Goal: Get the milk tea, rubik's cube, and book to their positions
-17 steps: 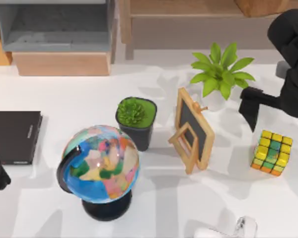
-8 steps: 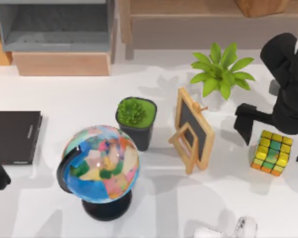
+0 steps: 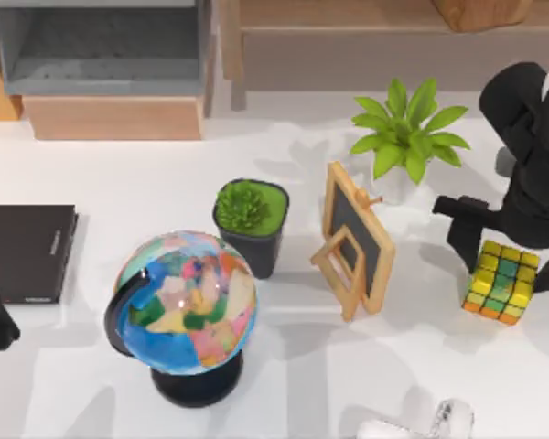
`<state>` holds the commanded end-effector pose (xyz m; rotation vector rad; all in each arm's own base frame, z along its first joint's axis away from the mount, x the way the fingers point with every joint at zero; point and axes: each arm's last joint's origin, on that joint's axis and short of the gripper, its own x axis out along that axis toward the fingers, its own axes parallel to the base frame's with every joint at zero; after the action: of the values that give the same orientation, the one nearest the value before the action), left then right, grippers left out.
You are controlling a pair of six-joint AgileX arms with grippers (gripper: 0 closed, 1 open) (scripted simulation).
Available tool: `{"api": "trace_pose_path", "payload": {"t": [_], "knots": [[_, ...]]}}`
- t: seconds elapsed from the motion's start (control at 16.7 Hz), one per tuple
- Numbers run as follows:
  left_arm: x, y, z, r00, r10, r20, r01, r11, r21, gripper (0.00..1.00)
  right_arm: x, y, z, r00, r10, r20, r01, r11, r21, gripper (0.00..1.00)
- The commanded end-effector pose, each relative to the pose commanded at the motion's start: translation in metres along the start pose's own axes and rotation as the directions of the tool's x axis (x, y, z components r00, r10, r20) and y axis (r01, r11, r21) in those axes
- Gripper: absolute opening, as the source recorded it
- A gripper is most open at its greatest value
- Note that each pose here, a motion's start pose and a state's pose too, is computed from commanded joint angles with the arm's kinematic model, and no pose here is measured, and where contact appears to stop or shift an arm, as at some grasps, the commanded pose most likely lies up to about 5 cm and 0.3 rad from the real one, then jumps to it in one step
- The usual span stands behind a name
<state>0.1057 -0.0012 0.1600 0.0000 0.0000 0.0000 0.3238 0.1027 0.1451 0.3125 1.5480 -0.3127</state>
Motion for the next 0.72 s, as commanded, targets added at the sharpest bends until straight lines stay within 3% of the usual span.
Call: {"api": "trace_pose_path", "payload": {"t": [0.36, 0.72], "knots": [[0.0000, 0.0000, 0.0000, 1.000, 0.000, 0.000, 0.000, 1.000, 0.000, 1.00, 0.0000, 0.0000, 0.0000, 1.000, 0.000, 0.000, 0.000, 1.000, 0.000, 0.02], [0.0000, 0.0000, 0.0000, 1.000, 0.000, 0.000, 0.000, 1.000, 0.000, 1.00, 0.0000, 0.0000, 0.0000, 1.000, 0.000, 0.000, 0.000, 1.000, 0.000, 0.00]]}}
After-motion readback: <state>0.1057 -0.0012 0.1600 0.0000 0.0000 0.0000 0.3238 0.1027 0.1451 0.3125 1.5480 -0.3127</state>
